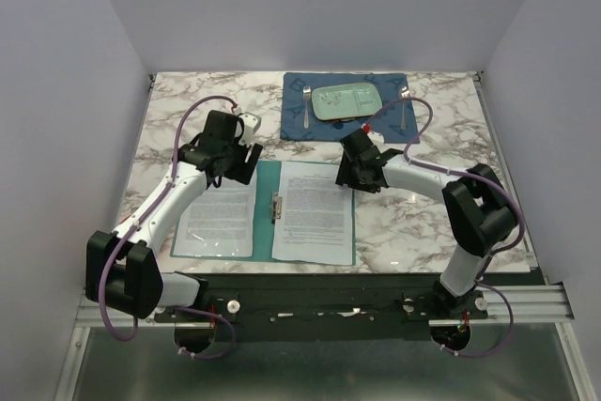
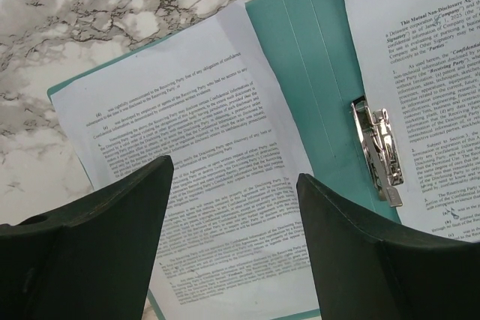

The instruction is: Put the files into the folder

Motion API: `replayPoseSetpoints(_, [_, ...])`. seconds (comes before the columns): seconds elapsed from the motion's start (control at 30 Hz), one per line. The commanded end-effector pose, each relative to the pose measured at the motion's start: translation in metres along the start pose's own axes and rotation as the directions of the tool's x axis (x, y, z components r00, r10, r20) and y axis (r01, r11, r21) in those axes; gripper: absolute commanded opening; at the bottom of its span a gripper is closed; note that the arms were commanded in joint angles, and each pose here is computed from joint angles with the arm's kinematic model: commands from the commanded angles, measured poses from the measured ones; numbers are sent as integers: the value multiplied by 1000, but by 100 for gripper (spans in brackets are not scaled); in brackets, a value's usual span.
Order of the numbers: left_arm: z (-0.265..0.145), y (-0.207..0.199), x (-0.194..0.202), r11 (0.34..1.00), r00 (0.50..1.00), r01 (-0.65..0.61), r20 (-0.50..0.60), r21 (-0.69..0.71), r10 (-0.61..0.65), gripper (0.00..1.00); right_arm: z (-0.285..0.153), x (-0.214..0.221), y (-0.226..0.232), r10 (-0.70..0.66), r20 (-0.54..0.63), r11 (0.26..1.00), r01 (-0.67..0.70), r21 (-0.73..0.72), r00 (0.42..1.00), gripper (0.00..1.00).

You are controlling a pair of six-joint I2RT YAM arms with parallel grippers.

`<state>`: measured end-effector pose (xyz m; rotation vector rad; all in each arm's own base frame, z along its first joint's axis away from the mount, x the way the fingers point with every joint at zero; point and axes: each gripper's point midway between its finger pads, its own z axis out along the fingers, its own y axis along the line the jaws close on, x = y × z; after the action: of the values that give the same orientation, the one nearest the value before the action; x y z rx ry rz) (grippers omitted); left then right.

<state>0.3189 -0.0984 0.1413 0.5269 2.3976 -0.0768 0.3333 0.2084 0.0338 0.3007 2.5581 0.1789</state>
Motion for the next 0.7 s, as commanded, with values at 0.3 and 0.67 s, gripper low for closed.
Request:
replayPoseSetpoints(0.3, [8,-6,5,1000,1000,-14,-10,-13,13,81,10,-5,23,-12,-31,999,11,-47,999,69])
replayPoseSetpoints(0.67, [9,-1,9,998,999,-35,-14,-43,34,81,14,-2,30,-14,-57,997,10,-73,998,67])
